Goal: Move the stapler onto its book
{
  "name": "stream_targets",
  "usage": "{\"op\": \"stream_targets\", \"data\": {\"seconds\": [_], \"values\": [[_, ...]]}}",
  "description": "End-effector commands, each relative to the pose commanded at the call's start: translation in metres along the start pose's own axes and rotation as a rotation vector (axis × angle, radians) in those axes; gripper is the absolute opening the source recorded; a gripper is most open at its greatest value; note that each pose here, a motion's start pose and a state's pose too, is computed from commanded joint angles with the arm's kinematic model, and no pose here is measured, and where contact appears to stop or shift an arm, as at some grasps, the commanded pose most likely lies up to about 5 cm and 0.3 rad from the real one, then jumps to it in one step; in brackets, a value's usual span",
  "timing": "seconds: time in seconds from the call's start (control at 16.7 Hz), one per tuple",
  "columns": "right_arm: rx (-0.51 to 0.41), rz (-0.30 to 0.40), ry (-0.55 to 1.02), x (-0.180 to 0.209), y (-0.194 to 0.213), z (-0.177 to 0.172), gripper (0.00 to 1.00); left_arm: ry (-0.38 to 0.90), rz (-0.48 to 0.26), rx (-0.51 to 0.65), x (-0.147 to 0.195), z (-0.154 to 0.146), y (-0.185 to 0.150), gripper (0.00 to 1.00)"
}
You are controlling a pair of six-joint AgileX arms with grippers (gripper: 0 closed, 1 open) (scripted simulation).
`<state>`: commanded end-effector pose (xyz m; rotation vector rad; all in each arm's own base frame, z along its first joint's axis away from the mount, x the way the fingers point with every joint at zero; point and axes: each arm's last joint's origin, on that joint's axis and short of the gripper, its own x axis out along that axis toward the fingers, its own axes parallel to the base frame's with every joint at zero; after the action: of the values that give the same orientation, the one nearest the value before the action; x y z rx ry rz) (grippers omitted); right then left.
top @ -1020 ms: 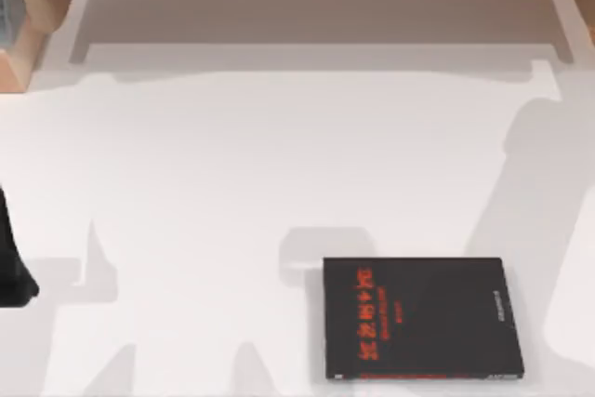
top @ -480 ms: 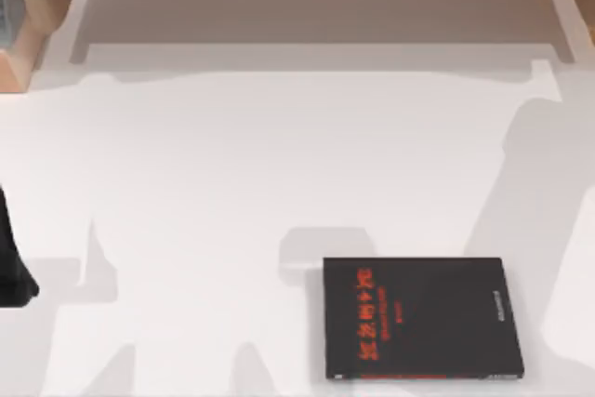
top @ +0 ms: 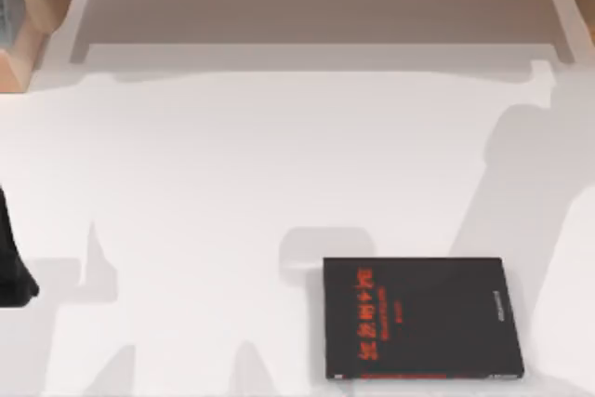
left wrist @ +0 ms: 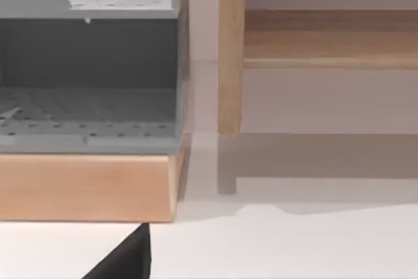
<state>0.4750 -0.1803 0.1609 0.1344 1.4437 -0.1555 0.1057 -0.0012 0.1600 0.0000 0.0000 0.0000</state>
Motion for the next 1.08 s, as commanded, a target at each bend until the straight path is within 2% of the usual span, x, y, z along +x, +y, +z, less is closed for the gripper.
{"op": "stream_targets", "data": {"seconds": [0.24,0.42,0.72,1.08], "values": [[0.073,-0.020,-0.083,-0.046,0.005,-0.012,0.00,0.000,0.000,0.000,0.000,0.000,0.000,1.00],[0.114,-0.022,-0.180,-0.088,0.030,-0.025,0.00,0.000,0.000,0.000,0.000,0.000,0.000,1.00],[0.134,0.028,-0.279,-0.132,0.106,-0.060,0.00,0.000,0.000,0.000,0.000,0.000,0.000,1.00],[0.068,0.107,-0.208,-0.122,0.219,-0.132,0.00,0.000,0.000,0.000,0.000,0.000,0.000,1.00]]}}
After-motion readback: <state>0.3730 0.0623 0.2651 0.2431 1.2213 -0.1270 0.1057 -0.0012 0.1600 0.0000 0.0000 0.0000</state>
